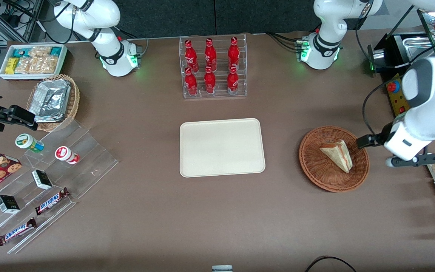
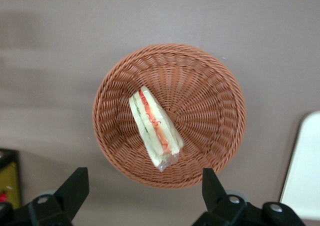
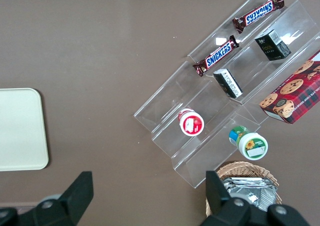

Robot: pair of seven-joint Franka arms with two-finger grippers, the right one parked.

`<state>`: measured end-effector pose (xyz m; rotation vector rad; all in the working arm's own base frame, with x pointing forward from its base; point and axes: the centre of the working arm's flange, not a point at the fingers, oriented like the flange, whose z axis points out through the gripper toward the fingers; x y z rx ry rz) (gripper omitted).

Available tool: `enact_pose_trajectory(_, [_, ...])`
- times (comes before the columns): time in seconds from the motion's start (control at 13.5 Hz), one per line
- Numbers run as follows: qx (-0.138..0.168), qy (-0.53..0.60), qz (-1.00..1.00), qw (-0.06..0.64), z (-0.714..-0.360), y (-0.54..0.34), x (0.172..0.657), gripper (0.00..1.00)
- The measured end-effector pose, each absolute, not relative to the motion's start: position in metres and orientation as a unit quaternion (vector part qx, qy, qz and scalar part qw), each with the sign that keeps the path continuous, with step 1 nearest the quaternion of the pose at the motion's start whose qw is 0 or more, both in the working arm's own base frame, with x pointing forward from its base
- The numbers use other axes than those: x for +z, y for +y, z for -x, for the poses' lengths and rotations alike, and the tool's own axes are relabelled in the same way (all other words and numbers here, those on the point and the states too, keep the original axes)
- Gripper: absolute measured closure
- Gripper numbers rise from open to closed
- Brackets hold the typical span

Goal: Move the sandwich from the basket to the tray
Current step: 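Move the left gripper over the wicker basket and lower toward the sandwich, then close the left gripper on the wrapped triangular sandwich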

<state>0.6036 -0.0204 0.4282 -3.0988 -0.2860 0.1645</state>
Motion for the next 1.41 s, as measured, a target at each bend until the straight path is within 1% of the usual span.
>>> enact_pose_trajectory(0.22, [0.057,-0.197,0.979,0.019,-0.61,-0.026,0.386,0.0])
enact_pose_trajectory(0.37, [0.042,-0.244,0.969,0.017,-0.611,-0.028,0.368,0.0])
enact_pose_trajectory(0.52, [0.029,-0.275,0.961,0.014,-0.604,-0.034,0.346,0.0])
enact_pose_trajectory(0.74, [0.017,-0.298,0.954,0.01,-0.587,-0.04,0.315,0.0])
enact_pose_trajectory(0.89, [0.014,-0.304,0.953,0.008,-0.573,-0.039,0.299,0.0])
enact_pose_trajectory(1.26, [0.023,-0.326,0.945,0.013,-0.551,-0.038,0.28,0.0])
enact_pose_trajectory(1.41, [0.026,-0.329,0.944,0.014,-0.547,-0.038,0.274,0.03])
